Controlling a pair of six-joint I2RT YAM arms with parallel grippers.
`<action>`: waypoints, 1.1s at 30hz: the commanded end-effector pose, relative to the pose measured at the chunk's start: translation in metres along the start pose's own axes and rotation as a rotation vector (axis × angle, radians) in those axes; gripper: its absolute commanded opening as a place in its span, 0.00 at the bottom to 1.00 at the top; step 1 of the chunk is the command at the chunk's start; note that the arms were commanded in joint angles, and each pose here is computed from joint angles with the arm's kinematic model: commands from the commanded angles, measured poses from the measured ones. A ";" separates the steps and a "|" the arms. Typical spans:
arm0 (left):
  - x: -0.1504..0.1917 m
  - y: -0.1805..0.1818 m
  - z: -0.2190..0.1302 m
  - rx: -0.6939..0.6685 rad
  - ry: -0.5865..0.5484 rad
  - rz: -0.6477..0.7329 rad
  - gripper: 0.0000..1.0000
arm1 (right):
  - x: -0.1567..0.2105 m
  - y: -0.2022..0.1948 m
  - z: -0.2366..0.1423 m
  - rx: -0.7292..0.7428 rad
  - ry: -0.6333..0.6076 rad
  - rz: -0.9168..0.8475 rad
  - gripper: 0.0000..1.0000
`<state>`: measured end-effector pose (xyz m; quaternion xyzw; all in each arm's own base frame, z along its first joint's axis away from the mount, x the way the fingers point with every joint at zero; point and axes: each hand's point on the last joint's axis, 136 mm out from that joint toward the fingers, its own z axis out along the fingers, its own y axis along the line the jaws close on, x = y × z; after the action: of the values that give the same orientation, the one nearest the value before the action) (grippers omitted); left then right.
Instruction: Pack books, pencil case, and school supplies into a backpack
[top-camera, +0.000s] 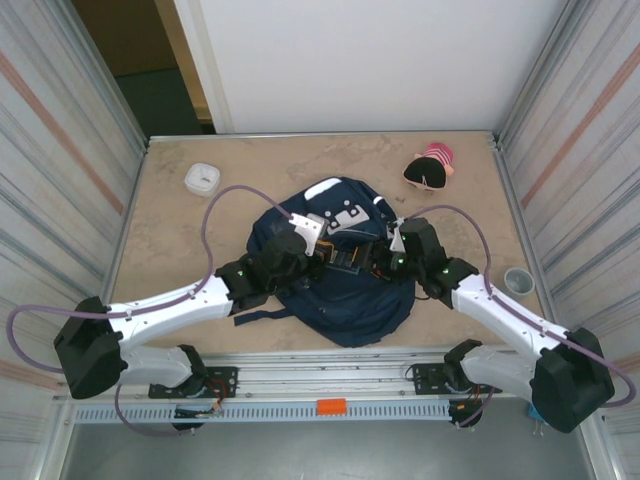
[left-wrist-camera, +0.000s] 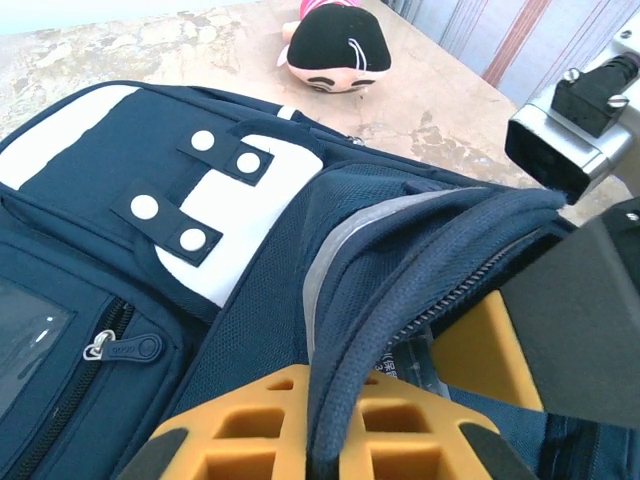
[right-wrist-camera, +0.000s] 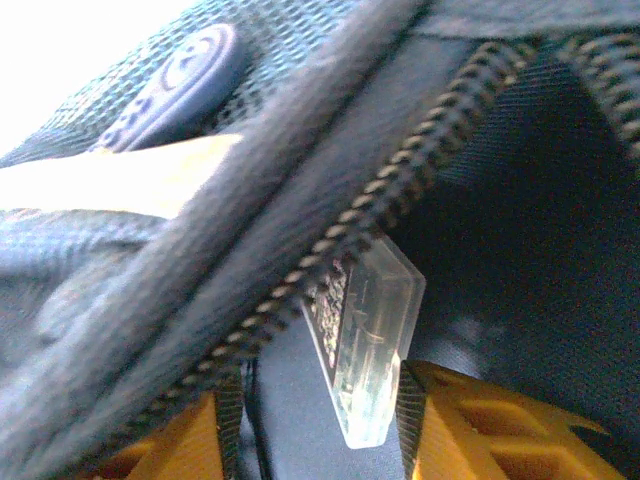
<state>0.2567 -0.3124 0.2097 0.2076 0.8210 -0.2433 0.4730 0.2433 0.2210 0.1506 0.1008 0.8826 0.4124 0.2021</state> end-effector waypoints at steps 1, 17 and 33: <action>-0.031 0.011 -0.007 -0.034 -0.112 -0.047 0.00 | 0.002 -0.005 -0.011 0.023 -0.013 -0.057 0.49; -0.008 0.014 0.015 -0.054 -0.037 -0.041 0.00 | 0.006 0.062 -0.037 -0.237 0.065 -0.244 0.46; 0.066 -0.014 0.002 0.185 0.191 -0.005 0.85 | -0.020 0.041 -0.077 0.017 -0.081 -0.537 0.54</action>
<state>0.2293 -0.3234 0.1482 0.2735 0.8392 -0.2754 0.3809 0.2243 0.1963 0.2321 -0.0750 0.8625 0.3908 0.3126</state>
